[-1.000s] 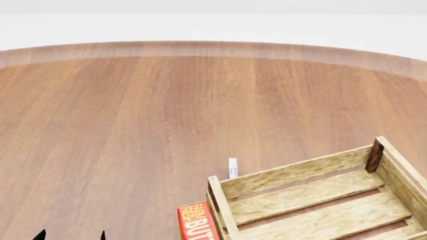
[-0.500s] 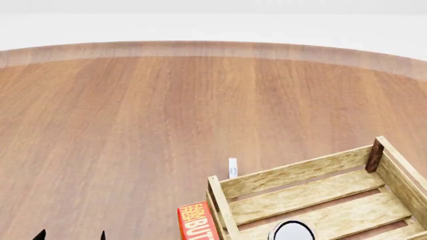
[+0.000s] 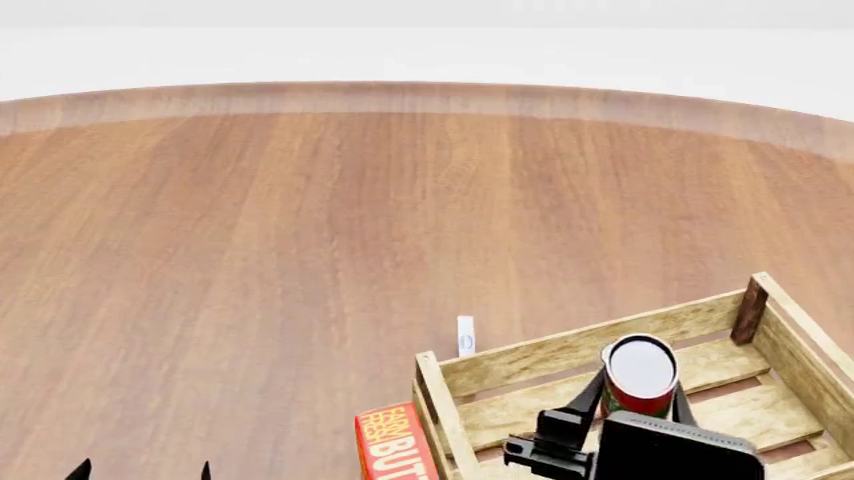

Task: Pick up the tomato sauce, and put it in the wooden tray.

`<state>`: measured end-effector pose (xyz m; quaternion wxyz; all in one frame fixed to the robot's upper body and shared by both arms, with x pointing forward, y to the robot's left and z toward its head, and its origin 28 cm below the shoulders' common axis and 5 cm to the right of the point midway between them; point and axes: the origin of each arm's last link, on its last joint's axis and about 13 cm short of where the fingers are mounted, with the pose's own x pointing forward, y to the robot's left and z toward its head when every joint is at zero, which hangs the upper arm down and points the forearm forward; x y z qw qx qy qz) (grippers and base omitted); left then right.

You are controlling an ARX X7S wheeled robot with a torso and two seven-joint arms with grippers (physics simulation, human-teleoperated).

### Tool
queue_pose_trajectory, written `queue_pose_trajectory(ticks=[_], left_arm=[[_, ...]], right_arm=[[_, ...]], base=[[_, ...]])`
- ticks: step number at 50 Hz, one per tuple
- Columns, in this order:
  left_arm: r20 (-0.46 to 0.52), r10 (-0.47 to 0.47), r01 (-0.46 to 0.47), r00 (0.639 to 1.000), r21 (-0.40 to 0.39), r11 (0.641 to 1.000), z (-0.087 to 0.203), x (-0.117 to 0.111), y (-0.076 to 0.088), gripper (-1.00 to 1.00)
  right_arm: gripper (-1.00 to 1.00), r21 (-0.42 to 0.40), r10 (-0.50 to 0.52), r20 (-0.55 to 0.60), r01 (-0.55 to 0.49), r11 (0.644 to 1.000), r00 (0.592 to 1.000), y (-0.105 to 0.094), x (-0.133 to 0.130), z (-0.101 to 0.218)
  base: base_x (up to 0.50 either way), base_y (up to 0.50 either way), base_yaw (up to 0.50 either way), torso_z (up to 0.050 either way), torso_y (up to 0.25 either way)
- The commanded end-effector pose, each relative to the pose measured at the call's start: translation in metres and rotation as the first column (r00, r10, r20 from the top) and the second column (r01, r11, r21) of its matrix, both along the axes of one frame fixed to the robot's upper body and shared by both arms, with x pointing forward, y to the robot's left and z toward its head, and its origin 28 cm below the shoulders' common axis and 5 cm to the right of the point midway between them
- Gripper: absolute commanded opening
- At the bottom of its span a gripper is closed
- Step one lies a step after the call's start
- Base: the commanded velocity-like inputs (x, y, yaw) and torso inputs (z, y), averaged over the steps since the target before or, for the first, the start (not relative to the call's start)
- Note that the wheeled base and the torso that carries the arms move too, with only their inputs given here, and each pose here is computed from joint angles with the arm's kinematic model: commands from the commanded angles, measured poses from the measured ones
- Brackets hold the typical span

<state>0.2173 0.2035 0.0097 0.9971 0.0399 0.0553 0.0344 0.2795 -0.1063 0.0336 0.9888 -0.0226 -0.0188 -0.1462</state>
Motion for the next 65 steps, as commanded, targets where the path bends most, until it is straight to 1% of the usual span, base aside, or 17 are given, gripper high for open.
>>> queue_pose_trajectory(ticks=[1,6,7,11,12,14,16,17,21,24,25,28,29,35,60,63,65], left_arm=[[0.020,-0.012,0.012,1.000,-0.028,1.000,0.002,-0.002,0.000,1.00],[0.020,-0.012,0.013,1.000,-0.029,0.999,0.002,-0.002,0.000,1.00],[0.020,-0.012,0.013,1.000,-0.029,0.999,0.001,-0.002,0.001,1.00],[0.019,-0.011,0.011,1.000,-0.028,1.000,0.002,-0.002,0.000,1.00],[0.019,-0.011,0.011,1.000,-0.029,1.000,0.001,-0.002,0.001,1.00],[0.019,-0.011,0.011,1.000,-0.024,1.000,0.001,-0.002,0.000,1.00],[0.019,-0.010,0.010,1.000,-0.023,1.000,0.001,-0.002,0.000,1.00],[0.019,-0.009,0.009,1.000,-0.024,1.000,0.001,-0.002,0.000,1.00],[0.019,-0.009,0.010,1.000,-0.024,1.000,0.002,-0.002,0.000,1.00],[0.020,-0.011,0.011,1.000,-0.022,1.000,0.002,-0.002,0.000,1.00],[0.020,-0.011,0.011,1.000,-0.023,1.000,0.002,-0.002,0.000,1.00],[0.020,-0.011,0.012,1.000,-0.022,1.000,0.002,-0.003,0.000,1.00],[0.020,-0.011,0.012,1.000,-0.022,1.000,0.001,-0.002,0.000,1.00],[0.022,-0.015,0.015,1.000,-0.022,1.000,0.002,-0.003,0.000,1.00],[0.022,-0.016,0.016,1.000,-0.024,1.000,0.002,-0.003,0.000,1.00],[0.022,-0.015,0.016,1.000,-0.024,1.000,0.001,-0.002,0.000,1.00],[0.022,-0.015,0.015,1.000,-0.025,1.000,0.002,-0.002,0.000,1.00]], right_arm=[[-1.00,0.004,-0.053,-0.039,0.054,0.999,0.998,-0.014,0.044,0.003],[-1.00,0.006,-0.076,-0.037,0.076,0.997,0.996,-0.019,0.059,-0.003],[-1.00,-0.007,-0.087,-0.039,0.086,0.996,0.995,-0.019,0.063,-0.005],[-1.00,0.015,-0.086,-0.061,0.087,0.996,0.994,-0.021,0.074,-0.014],[-1.00,0.020,-0.093,-0.069,0.094,0.995,0.993,-0.021,0.074,-0.014],[-1.00,0.066,-0.104,-0.097,0.111,0.992,0.990,-0.023,0.072,-0.018],[-1.00,0.069,-0.105,-0.112,0.113,0.991,0.988,-0.023,0.069,-0.022],[-1.00,0.101,-0.104,-0.120,0.116,0.988,0.987,-0.024,0.069,-0.023],[-1.00,0.123,-0.093,-0.130,0.109,0.986,0.987,-0.025,0.068,-0.024],[-1.00,0.129,-0.079,-0.178,0.103,0.986,0.981,-0.026,0.067,-0.026],[-1.00,0.087,-0.076,-0.185,0.093,0.992,0.980,-0.026,0.065,-0.028],[-1.00,0.109,-0.083,-0.203,0.106,0.988,0.976,-0.028,0.064,-0.030],[-1.00,0.092,-0.091,-0.223,0.114,0.989,0.971,-0.029,0.063,-0.032],[-1.00,0.183,-0.040,-0.240,0.085,0.979,0.970,-0.030,0.061,-0.034],[-1.00,0.206,-0.019,-0.291,0.082,0.975,0.957,-0.032,0.061,-0.035],[-1.00,0.178,-0.040,-0.345,0.107,0.978,0.938,-0.032,0.060,-0.036],[-1.00,0.162,-0.040,-0.341,0.100,0.982,0.939,-0.032,0.060,-0.036]], base=[[0.00,0.00,0.00,0.000,0.000],[0.00,0.00,0.00,0.000,0.000],[0.00,0.00,0.00,0.000,0.000],[0.00,0.00,0.00,0.000,0.000],[0.00,0.00,0.00,0.000,0.000],[0.00,0.00,0.00,0.000,0.000],[0.00,0.00,0.00,0.000,0.000],[0.00,0.00,0.00,0.000,0.000],[0.00,0.00,0.00,0.000,0.000],[0.00,0.00,0.00,0.000,0.000],[0.00,0.00,0.00,0.000,0.000],[0.00,0.00,0.00,0.000,0.000],[0.00,0.00,0.00,0.000,0.000],[0.00,0.00,0.00,0.000,0.000],[0.00,0.00,0.00,0.000,0.001],[0.00,0.00,0.00,0.000,0.000],[0.00,0.00,0.00,0.000,0.000]])
